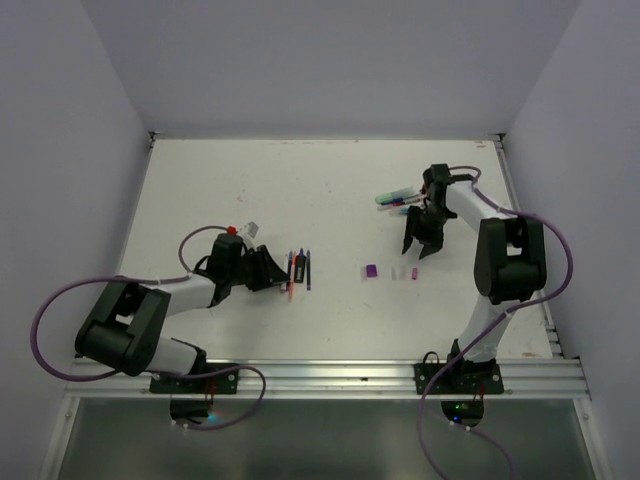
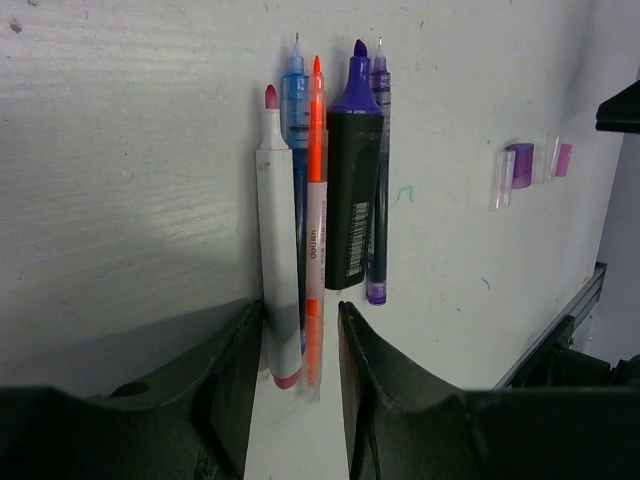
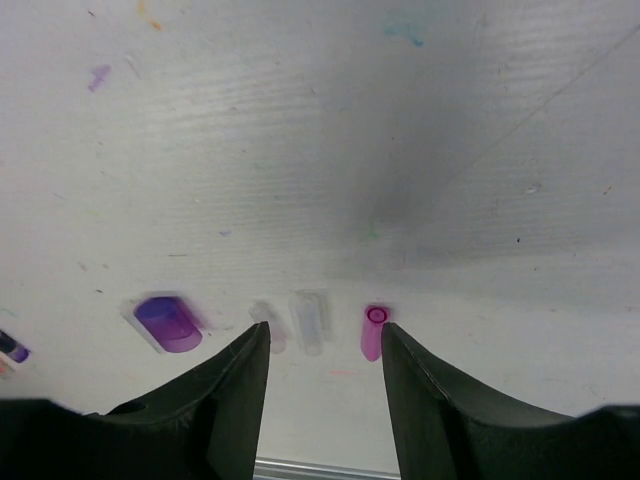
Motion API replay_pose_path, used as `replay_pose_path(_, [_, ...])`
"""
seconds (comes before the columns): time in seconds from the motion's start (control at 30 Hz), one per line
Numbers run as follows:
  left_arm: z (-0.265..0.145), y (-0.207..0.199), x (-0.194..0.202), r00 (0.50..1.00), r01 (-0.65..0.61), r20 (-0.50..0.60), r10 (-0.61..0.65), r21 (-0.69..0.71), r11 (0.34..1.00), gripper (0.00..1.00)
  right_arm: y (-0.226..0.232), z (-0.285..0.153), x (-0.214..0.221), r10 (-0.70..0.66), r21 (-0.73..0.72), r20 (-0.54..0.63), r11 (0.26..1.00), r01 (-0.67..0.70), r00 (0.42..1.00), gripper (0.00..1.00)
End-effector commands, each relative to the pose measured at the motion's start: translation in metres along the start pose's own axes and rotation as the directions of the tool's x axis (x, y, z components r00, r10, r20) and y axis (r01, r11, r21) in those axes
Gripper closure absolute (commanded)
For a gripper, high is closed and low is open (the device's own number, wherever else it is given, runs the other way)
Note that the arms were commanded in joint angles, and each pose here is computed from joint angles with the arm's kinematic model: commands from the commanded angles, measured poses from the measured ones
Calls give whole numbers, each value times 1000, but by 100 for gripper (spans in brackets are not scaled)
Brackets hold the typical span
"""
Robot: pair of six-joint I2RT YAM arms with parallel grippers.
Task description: Open the pen caps
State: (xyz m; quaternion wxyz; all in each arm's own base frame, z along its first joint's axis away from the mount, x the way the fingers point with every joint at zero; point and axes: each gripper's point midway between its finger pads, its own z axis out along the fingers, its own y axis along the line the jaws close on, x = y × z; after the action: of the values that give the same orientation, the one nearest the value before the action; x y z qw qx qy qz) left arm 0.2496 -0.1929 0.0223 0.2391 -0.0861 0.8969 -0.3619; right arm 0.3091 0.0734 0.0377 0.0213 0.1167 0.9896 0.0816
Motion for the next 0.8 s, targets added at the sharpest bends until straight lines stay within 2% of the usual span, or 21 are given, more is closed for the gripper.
replay_pose_path(0.0, [-4, 22, 19, 999, 13, -45, -17, -86, 996, 60, 15, -32, -21, -19, -37, 86, 999, 22, 996, 48])
replay_pose_path(0.2, [-7, 22, 16, 999, -4, -35, 1, -93, 996, 60, 29, -50, -56, 28, -56, 180, 998, -18, 983, 48])
replay_pose_path(0.4, [-7, 21, 14, 999, -24, -36, 21, -92, 995, 59, 47, -49, -98, 183, -120, 268, 980, -155, 946, 52])
replay_pose_path(0.57, [-8, 17, 9, 998, -46, -35, 43, -92, 995, 59, 53, -32, -122, 304, -136, 254, 951, -277, 918, 53])
replay_pose_path(0.77, [-14, 15, -3, 995, -100, -14, 99, -121, 988, 59, 69, -27, -159, 302, -170, 281, 950, -262, 911, 54])
